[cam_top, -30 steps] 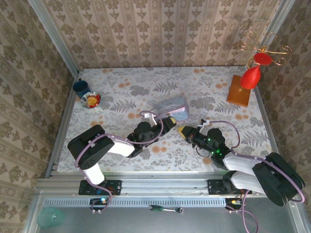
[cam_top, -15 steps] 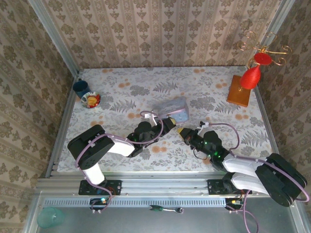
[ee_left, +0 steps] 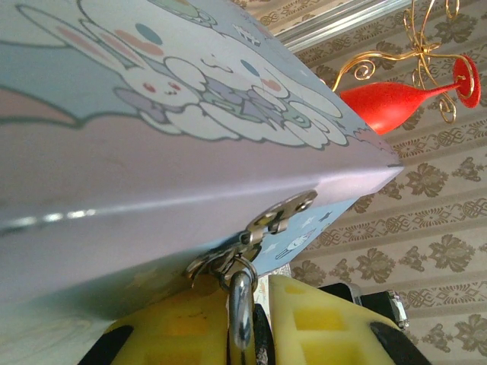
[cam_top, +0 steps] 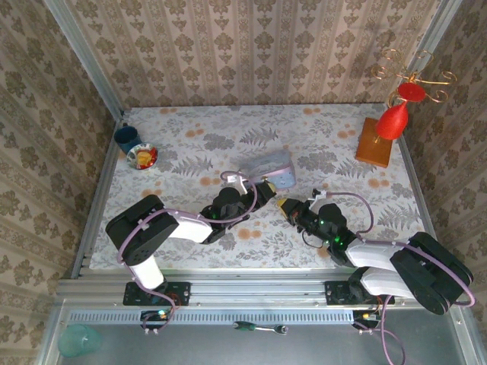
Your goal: Unlock a padlock with a key
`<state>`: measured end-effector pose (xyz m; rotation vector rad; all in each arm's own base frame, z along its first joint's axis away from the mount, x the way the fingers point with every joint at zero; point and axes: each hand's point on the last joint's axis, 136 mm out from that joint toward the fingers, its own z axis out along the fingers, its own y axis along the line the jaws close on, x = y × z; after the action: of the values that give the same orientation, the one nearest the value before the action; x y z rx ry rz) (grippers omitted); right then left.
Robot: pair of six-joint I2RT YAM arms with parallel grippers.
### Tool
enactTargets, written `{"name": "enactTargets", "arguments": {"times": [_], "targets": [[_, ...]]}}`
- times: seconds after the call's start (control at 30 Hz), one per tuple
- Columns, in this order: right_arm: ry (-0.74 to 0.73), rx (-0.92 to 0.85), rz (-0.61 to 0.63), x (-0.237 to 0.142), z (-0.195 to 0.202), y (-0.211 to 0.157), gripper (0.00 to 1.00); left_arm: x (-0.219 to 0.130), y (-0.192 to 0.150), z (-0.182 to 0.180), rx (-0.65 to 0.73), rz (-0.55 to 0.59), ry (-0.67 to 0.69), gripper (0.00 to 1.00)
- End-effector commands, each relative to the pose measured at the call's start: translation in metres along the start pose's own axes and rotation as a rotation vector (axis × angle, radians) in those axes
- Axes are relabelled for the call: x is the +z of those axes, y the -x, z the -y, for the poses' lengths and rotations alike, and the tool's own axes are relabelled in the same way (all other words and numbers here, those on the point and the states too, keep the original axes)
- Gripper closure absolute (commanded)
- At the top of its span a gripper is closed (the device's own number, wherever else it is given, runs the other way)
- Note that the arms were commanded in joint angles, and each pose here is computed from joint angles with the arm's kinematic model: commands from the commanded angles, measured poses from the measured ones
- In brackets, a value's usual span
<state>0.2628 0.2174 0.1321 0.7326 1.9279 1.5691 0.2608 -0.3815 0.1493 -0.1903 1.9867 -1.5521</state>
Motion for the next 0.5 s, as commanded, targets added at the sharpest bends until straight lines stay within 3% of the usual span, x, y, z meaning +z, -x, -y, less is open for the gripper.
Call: {"name": "enactTargets", "arguments": {"times": [0.0, 0.47], "targets": [[0.226, -0.035, -0.018, 0.011, -0.077, -0.001, 1.00, -0.007, -0.076, 0.086, 0.065, -0.296, -0.317, 1.00], [0.149, -0.051, 0.026, 0.009, -0.053, 0.007, 1.00, -0.008, -0.073, 0.077, 0.053, -0.276, -0.293, 1.00]]}}
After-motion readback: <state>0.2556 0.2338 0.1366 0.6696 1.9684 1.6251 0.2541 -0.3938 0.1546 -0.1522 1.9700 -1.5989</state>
